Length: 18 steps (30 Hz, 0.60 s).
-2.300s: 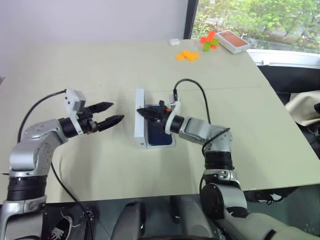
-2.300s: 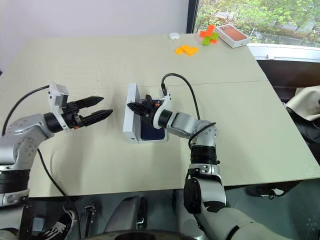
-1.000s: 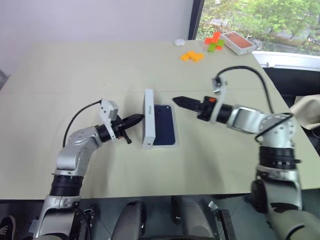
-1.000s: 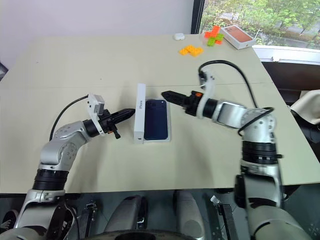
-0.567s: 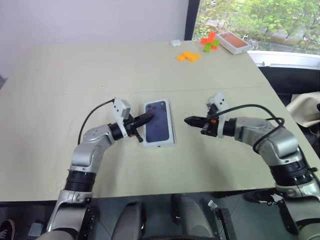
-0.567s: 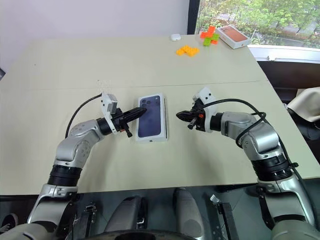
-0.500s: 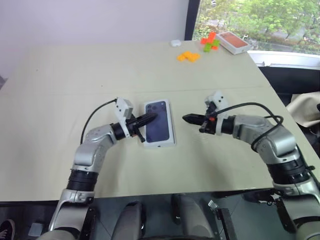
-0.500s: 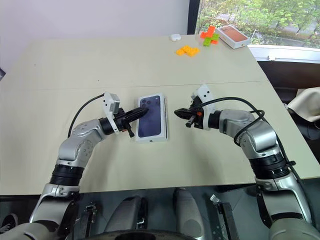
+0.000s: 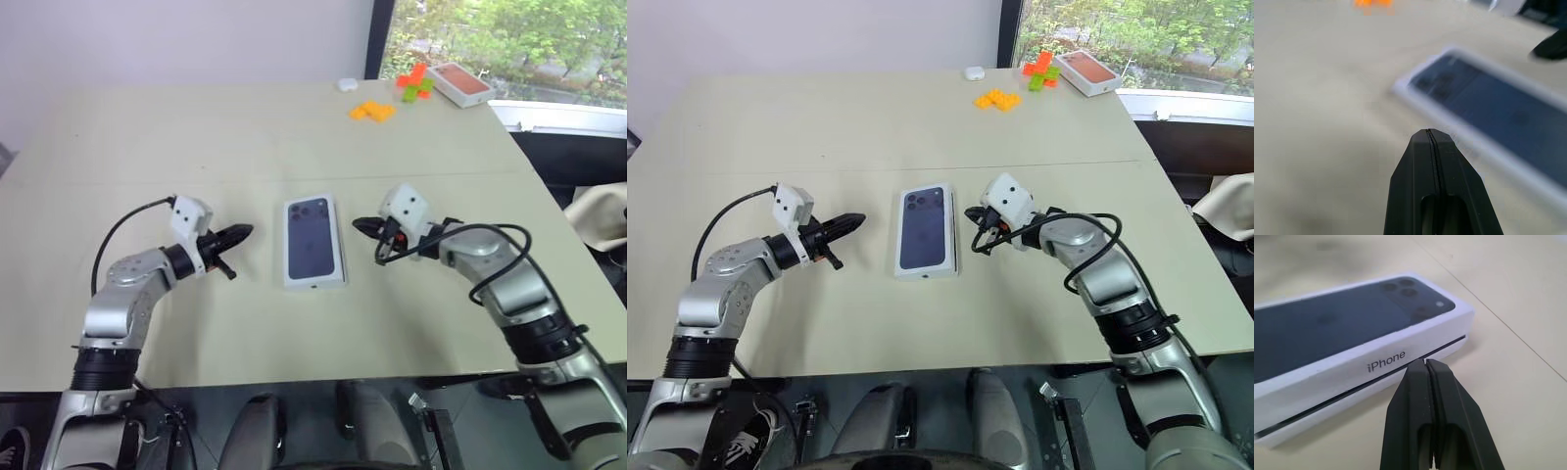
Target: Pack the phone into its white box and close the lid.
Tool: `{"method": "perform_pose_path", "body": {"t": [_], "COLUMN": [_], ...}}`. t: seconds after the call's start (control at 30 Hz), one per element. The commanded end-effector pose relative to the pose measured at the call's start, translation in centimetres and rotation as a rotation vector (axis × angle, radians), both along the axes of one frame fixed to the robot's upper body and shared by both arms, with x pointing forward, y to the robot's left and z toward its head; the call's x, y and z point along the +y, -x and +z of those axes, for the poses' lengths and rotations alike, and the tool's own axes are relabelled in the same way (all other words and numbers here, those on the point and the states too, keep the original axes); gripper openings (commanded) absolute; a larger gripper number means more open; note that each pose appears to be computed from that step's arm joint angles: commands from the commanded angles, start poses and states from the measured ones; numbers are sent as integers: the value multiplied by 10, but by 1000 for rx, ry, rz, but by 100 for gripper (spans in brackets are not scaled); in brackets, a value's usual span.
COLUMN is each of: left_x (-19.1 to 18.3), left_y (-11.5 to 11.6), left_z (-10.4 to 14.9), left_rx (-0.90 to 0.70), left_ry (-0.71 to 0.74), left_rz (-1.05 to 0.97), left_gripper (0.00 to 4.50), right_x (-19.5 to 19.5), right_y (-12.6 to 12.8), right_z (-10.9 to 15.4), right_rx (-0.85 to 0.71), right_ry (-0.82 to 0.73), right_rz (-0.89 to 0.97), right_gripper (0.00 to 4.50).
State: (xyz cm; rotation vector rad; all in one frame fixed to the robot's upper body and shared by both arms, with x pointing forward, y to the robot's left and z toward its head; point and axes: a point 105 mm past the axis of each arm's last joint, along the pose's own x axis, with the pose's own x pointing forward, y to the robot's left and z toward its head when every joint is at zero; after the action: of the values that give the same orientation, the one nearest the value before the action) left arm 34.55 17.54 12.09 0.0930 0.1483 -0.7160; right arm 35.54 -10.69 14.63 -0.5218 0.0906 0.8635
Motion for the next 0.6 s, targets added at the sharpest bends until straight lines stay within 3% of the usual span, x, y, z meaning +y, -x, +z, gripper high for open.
{"method": "perform_pose_path", "body": {"t": [0.03, 0.2, 0.6], "left_x": [-11, -37, -69], "left_y": [-3, -2, -7], "left_z": [-9, -25, -27], "left_rx": [7, 31, 96], "left_ry": [-50, -109, -15], "left_rz": [6, -48, -91], "left_gripper": [0, 0, 0], "right_x": [7, 9, 13], "right_y": [-3, -1, 0], "right_z": [10, 0, 6], "right_rx": [-91, -124, -137], "right_ry": [13, 90, 76], "right_rz": [-1, 25, 18], "right_gripper": [6, 6, 6]}}
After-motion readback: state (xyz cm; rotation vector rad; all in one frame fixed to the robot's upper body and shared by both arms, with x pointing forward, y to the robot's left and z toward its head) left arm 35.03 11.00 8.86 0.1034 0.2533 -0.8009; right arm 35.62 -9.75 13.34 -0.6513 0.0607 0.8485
